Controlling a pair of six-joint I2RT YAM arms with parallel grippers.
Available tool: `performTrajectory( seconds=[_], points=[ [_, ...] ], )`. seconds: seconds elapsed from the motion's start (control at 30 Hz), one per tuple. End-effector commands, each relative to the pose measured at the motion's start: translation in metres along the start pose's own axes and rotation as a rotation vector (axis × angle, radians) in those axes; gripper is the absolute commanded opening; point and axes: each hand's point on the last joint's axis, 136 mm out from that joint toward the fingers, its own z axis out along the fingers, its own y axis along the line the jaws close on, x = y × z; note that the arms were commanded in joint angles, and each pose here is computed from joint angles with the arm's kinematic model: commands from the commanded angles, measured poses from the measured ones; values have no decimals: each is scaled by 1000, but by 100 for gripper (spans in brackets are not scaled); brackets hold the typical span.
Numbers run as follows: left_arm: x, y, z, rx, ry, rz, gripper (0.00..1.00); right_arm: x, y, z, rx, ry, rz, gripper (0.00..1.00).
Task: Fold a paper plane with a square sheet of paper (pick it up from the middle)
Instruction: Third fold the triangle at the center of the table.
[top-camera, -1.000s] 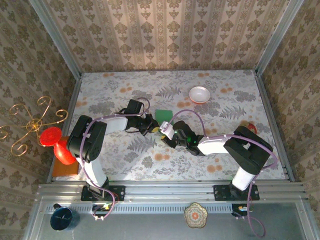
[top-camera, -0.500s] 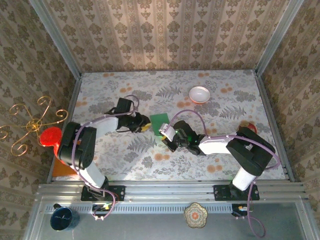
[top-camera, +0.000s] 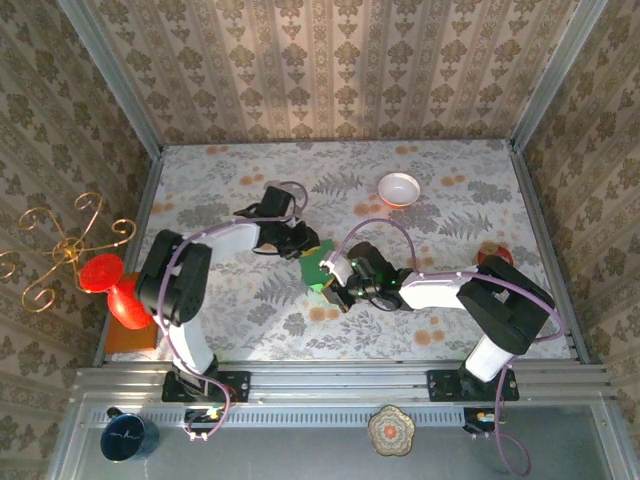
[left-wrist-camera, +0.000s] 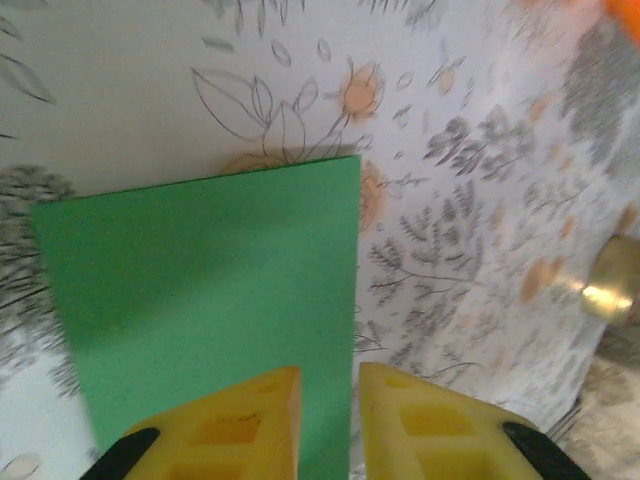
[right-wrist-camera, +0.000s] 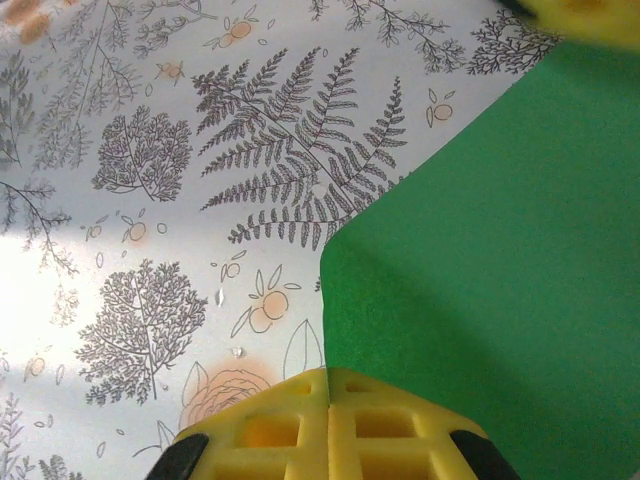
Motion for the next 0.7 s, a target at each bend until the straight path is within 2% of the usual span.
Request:
performTrajectory(
  seconds=[0.0,0.37,0.67],
  points=[
    [5,8,16,-70,47,38,21,3,5,0,-36,22,77,1],
    [23,37,46,-206,142,54,17,4,-18,5,55,43,187,1],
    [27,44,51,-214,163,45,14,9,-47,4,174,52,276,1]
  ],
)
